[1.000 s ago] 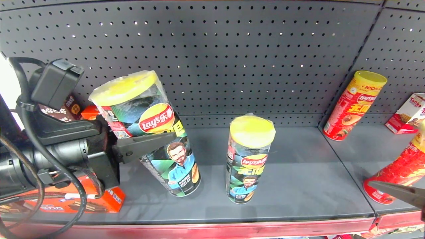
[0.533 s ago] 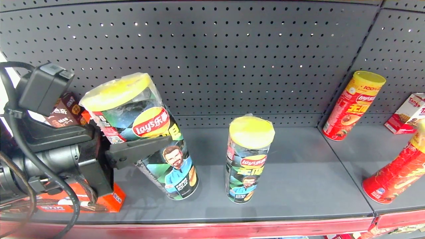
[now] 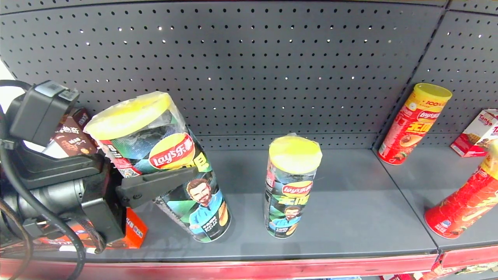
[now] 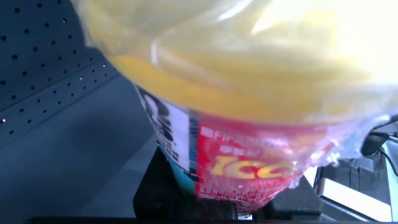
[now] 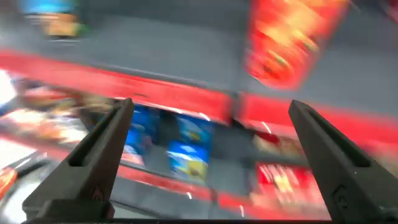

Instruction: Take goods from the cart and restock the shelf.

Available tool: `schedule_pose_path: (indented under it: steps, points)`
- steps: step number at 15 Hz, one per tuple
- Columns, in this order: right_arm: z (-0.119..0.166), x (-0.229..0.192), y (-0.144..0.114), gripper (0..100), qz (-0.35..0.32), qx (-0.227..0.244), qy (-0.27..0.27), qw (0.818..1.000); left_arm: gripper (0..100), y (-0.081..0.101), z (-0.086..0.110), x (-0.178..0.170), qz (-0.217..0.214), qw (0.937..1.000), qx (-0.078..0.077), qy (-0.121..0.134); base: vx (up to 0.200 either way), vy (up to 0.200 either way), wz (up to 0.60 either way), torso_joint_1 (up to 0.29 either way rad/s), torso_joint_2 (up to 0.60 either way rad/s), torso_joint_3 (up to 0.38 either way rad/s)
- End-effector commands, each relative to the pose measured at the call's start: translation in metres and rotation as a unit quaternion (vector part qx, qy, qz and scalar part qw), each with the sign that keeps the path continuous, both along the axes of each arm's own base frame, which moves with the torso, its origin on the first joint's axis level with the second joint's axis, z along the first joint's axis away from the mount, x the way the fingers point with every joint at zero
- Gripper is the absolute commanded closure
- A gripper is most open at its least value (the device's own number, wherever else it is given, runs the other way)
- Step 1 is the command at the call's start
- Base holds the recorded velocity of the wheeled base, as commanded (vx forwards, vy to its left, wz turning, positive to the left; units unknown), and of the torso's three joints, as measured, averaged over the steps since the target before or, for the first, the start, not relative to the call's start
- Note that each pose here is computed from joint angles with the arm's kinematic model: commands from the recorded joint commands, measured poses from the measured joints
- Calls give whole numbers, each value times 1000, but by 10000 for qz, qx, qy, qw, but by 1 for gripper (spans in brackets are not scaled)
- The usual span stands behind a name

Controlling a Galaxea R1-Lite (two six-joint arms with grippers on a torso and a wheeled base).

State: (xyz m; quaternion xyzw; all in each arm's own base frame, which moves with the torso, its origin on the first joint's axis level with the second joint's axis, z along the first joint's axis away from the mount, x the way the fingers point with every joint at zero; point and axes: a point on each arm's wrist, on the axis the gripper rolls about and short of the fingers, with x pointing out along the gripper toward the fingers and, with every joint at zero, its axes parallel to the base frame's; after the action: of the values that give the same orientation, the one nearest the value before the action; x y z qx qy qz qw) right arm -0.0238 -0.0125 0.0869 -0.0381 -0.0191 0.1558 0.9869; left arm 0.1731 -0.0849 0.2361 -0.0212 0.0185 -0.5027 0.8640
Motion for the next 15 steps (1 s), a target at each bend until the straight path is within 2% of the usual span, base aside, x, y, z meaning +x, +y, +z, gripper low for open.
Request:
schedule_pose_path:
  steps: [1,2,3,4,6,8,9,15]
  points:
    - [-3,1,4,0,593,-276,-241,9976,100,0,0,0,2,10000,-4,-3,0,0,0,0,0,0]
    - [-3,1,4,0,571,-261,-235,9977,100,0,1,0,-6,10000,-7,-10,0,0,0,0,0,0]
    - [-4,2,2,0,40,469,48,9989,100,-1,1,1,-13,10000,-4,-3,0,0,0,0,0,0]
    - [-4,3,0,0,-395,707,104,9967,100,-1,0,0,-13,10000,1,11,0,0,0,0,0,0]
    - [-5,3,0,0,-459,648,76,9968,100,0,-1,0,-13,10000,4,18,0,0,0,0,0,0]
    - [-6,2,4,0,404,144,-38,9991,100,-1,-1,0,-21,10000,8,12,0,0,0,0,0,0]
    - [-8,2,5,0,732,82,-9,9973,100,-1,-1,-1,-29,10000,8,12,0,0,0,0,0,0]
    - [-11,2,4,0,604,255,206,9976,100,-9,-1,-6,-297,9996,11,19,0,0,0,0,0,0]
